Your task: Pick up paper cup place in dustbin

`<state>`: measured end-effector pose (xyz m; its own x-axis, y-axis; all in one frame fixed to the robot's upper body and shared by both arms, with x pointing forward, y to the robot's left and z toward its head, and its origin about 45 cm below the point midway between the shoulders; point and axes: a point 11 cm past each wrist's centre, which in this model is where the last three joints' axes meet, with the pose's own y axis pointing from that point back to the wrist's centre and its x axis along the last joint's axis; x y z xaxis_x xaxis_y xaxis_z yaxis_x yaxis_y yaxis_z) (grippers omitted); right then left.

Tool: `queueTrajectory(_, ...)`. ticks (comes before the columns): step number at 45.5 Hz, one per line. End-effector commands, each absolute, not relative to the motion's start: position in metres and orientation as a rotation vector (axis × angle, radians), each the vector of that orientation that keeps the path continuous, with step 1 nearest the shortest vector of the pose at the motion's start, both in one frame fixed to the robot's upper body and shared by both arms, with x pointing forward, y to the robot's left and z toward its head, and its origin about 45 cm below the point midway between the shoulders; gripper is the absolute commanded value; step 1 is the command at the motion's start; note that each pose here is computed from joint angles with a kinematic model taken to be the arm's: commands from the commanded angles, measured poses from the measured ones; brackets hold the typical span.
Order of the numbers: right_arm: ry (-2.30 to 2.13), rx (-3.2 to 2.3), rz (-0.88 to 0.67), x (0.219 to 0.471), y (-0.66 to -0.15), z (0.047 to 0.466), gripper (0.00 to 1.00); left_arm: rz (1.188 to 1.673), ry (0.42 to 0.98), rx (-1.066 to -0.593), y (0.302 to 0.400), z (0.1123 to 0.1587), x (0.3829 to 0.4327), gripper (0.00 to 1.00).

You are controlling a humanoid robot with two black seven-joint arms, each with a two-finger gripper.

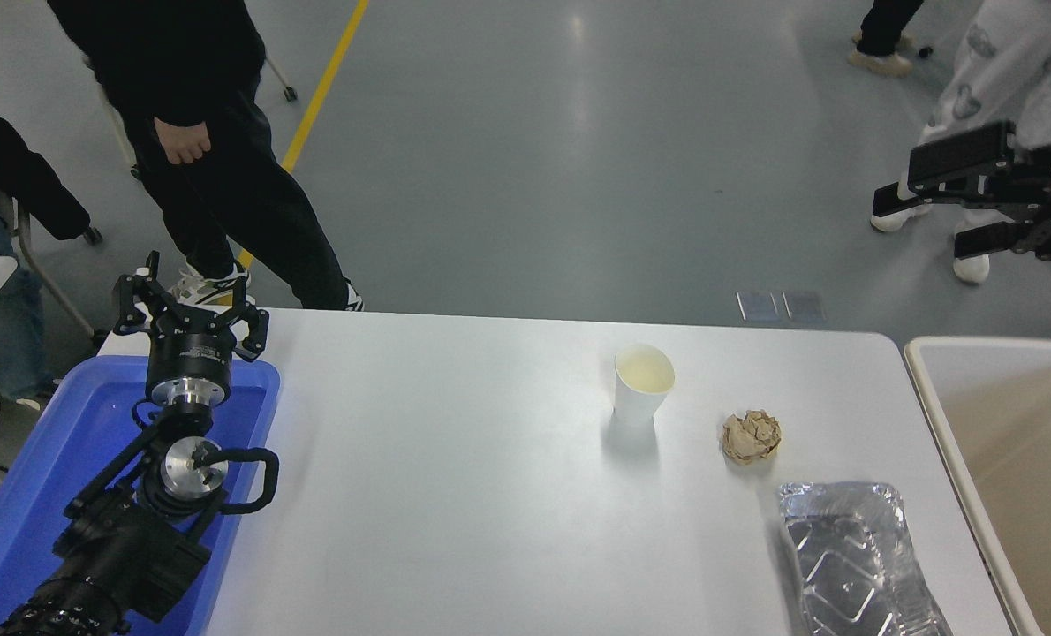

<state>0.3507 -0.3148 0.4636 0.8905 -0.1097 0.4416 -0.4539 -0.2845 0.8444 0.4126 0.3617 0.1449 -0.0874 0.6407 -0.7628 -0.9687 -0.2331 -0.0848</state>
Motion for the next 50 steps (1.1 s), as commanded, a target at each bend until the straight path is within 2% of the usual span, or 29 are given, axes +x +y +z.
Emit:
queueTrajectory(1,-0.277,1.753,0.412,0.336,-0.279,0.484,1.00,1.641,0.541,-0.832,0.3618,0.1450,0.4127,0.99)
queueTrajectory(21,-0.039,1.683,0.367,0.306,-0.231,0.450,1.00,1.641,0.540,-0.833,0.3619,0.1451,0.4126,0.99)
queueTrajectory(32,0.047,1.698,0.322,0.303,-0.196,0.430,1.00,1.640,0.542,-0.832,0.3611,0.1447,0.4127,0.99)
queueTrajectory(40,0.045,1.704,0.297,0.308,-0.188,0.423,1.00,1.640,0.542,-0.832,0.3611,0.1447,0.4127,0.99)
queueTrajectory(45,-0.012,1.684,0.350,0.324,-0.186,0.420,1.00,1.641,0.541,-0.834,0.3612,0.1448,0.4127,0.99)
queueTrajectory(50,-0.013,1.662,0.343,0.328,-0.190,0.416,1.00,1.640,0.542,-0.832,0.3611,0.1447,0.4127,0.99)
